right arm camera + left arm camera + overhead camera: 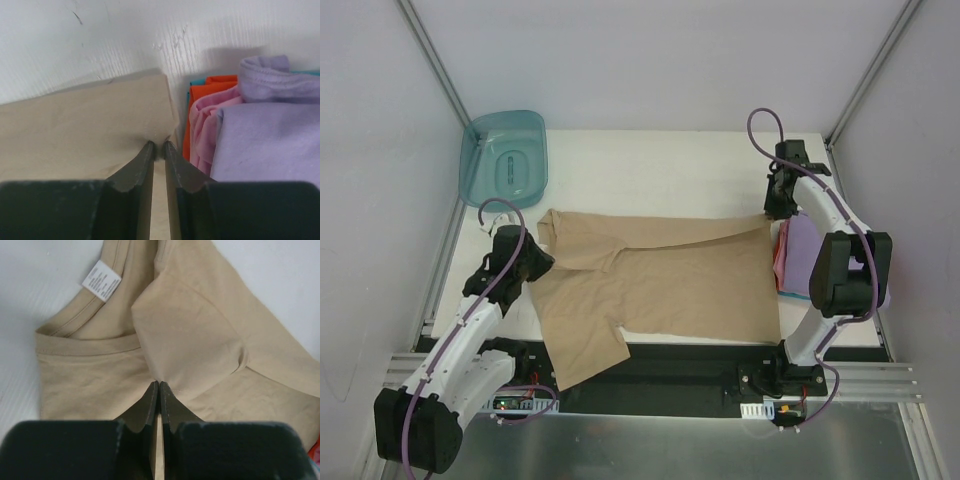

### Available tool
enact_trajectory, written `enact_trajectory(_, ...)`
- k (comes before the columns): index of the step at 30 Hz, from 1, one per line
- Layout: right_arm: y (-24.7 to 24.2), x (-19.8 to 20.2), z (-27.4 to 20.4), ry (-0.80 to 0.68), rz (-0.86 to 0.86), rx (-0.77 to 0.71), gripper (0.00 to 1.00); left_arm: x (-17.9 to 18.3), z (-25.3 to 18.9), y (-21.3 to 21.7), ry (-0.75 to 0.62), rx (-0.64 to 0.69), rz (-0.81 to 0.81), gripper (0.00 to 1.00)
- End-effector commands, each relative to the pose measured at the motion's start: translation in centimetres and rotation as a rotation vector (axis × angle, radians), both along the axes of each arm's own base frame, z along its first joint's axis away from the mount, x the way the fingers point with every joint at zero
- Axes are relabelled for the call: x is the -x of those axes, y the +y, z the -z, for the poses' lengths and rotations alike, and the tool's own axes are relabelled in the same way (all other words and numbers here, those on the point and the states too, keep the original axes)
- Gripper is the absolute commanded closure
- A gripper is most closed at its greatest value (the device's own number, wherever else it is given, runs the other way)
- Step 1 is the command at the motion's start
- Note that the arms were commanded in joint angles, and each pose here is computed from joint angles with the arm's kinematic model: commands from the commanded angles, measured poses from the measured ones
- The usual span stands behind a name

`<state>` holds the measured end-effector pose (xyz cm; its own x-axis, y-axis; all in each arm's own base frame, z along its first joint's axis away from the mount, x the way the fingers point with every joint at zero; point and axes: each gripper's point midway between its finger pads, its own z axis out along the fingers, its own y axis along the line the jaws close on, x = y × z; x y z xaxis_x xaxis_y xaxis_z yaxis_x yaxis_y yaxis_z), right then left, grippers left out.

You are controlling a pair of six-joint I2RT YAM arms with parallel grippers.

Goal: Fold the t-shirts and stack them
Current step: Fold the flattened tshirt in 1/3 of the way

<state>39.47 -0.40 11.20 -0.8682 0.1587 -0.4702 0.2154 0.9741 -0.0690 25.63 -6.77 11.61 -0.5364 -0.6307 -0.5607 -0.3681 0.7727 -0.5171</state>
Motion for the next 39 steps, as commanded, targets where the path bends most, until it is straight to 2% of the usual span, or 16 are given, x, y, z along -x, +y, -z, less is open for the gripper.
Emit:
enact_trajectory(1, -1.1, 2.7, -0.4, 0.026, 0.03, 0.039, 0.8, 1.9, 2.3, -0.2, 0.078, 0.024, -0.005, 1.0)
enact_trajectory(6, -1.3, 4.9, 0.9, 0.089, 0.043, 0.053, 0.74, 2.5, 3.2, 0.4, 0.121, -0.007, -0.019, 1.0)
enact_trajectory(10, -1.5, 5.7, 1.0, 0.111, 0.06, 0.068, 0.5, 2.7, 3.1, 0.6, 0.13, -0.014, -0.026, 0.94)
enact_trajectory(11, -1.5, 5.7, 0.9, 0.111, 0.059, 0.07, 0.46, 2.7, 2.8, 0.6, 0.122, -0.016, -0.026, 0.8)
enact_trajectory(13, -1.1, 5.6, 0.3, 0.095, 0.035, 0.067, 0.38, 2.9, 2.7, 0.5, 0.123, -0.012, -0.022, 0.63)
enact_trajectory(14, -0.9, 5.4, 0.1, 0.087, 0.022, 0.066, 0.36, 2.8, 2.3, 0.4, 0.115, -0.007, -0.016, 0.43)
enact_trajectory(15, -0.5, 5.3, -0.1, 0.078, -0.004, 0.069, 0.34, 2.8, 1.9, 0.3, 0.104, -0.002, -0.009, 0.33)
enact_trajectory(17, 0.5, 4.8, -1.0, 0.044, -0.046, 0.058, 0.18, 2.6, 1.1, -0.1, 0.081, 0.013, 0.013, 0.23)
enact_trajectory(18, 1.4, 4.6, -1.4, 0.029, -0.077, 0.054, 0.12, 2.5, 0.6, -0.3, 0.067, 0.019, 0.021, 0.07)
enact_trajectory(19, 2.0, 4.4, -1.7, 0.017, -0.101, 0.045, 0.01, 2.3, 0.2, -0.4, 0.058, 0.022, 0.028, 0.05)
enact_trajectory(23, 5.8, 3.8, -2.8, -0.032, -0.202, -0.029, 0.03, 0.9, -1.9, -1.2, 0.022, 0.038, 0.056, 0.01)
enact_trajectory(27, 13.7, 5.1, -3.1, -0.084, -0.391, -0.17, 0.03, -0.8, -1.4, -3.1, 0.049, 0.062, 0.132, 0.01)
enact_trajectory(32, 27.9, 9.9, -4.2, -0.155, -0.695, -0.64, 0.01, -2.7, -0.1, -5.2, 0.087, 0.116, 0.212, 0.01)
enact_trajectory(33, 29.7, 11.2, -4.4, -0.123, -0.686, -0.734, 0.05, -2.7, 1.0, -5.5, 0.121, 0.125, 0.221, 0.01)
enact_trajectory(38, 36.1, 13.7, -2.1, -0.057, -0.749, -0.77, 0.2, -2.1, 4.1, -7.0, 0.21, 0.183, 0.278, 0.01)
enact_trajectory(39, 36.9, 13.7, -1.6, -0.043, -0.741, -0.771, 0.31, -2.2, 4.8, -6.9, 0.219, 0.18, 0.275, 0.01)
